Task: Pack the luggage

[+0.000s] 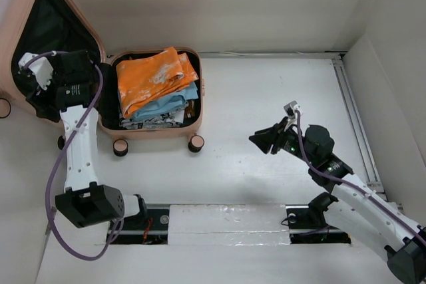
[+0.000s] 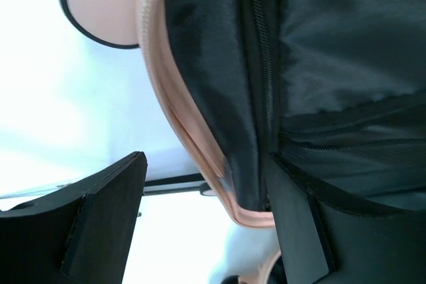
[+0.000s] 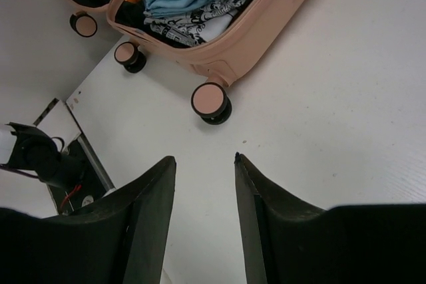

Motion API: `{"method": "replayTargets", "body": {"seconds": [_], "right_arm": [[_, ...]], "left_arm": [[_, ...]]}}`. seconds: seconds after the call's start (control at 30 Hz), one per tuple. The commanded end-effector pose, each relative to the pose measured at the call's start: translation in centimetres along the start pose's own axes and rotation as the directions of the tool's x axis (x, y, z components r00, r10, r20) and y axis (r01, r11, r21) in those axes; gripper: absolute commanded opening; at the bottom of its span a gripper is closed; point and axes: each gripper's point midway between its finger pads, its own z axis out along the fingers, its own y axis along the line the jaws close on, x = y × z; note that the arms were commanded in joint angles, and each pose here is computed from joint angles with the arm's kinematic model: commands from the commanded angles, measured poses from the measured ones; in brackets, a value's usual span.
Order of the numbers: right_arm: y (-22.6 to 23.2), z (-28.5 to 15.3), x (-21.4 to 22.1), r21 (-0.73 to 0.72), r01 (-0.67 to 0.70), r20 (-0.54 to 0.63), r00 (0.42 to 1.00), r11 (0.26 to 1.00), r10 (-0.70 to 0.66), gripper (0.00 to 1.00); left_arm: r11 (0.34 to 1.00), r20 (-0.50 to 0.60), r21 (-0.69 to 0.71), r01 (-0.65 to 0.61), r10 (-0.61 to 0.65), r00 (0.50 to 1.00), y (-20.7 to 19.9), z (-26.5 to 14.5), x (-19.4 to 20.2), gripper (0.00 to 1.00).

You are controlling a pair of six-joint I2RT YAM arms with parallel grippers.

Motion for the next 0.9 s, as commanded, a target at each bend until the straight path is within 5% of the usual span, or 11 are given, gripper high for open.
{"method": "replayTargets", "body": {"seconds": [0.0,0.13,0.3,0.57,0.6,0.73,0.77,0.87], "right_arm": [[1.0,0.2,-1.3,-0.043,0.040,0.043,0.998,0.998,-0.039,0.47],[0.9,0.2,-1.4,-0.033,0.040,0.047,0.998,0.999,-0.038,0.47],[0.2,0.4,-1.1,-0.008,0.042,0.036,0.998,0.999,-0.041,0.47],[-0.4,0.8,-0.5,0.015,0.032,0.014,0.999,0.999,-0.032,0.47],[-0.6,1.0,-0.2,0.019,0.030,0.006,1.000,0.999,-0.030,0.47],[-1.0,1.5,0.1,0.038,0.024,-0.010,1.000,0.999,-0.024,0.47],[-1.1,1.6,0.3,0.041,0.022,-0.018,1.000,0.999,-0.021,0.47],[-1.1,2.1,0.2,0.046,0.021,-0.026,0.999,0.999,-0.020,0.47]], "left_arm": [[0.994,0.063,-0.065,0.091,-0.087,0.994,2.0,-0.3,-2.8,0.67],[0.992,0.060,-0.125,0.011,-0.003,0.998,2.1,1.4,-2.3,0.67],[0.995,0.035,-0.102,0.008,-0.005,0.999,0.3,2.9,-1.9,0.54],[0.999,0.005,0.011,0.039,-0.039,0.999,-1.7,2.7,-2.4,0.00],[0.999,0.010,0.019,0.031,-0.031,0.999,-1.9,2.2,-2.2,0.00],[0.955,0.034,0.292,0.060,-0.073,0.997,-5.9,-6.2,-3.8,0.00],[0.887,0.028,0.457,0.070,-0.093,0.995,-7.4,-11.6,-4.0,0.00],[0.689,-0.095,0.718,0.098,-0.042,0.995,-9.9,-19.4,-0.8,0.00]]}}
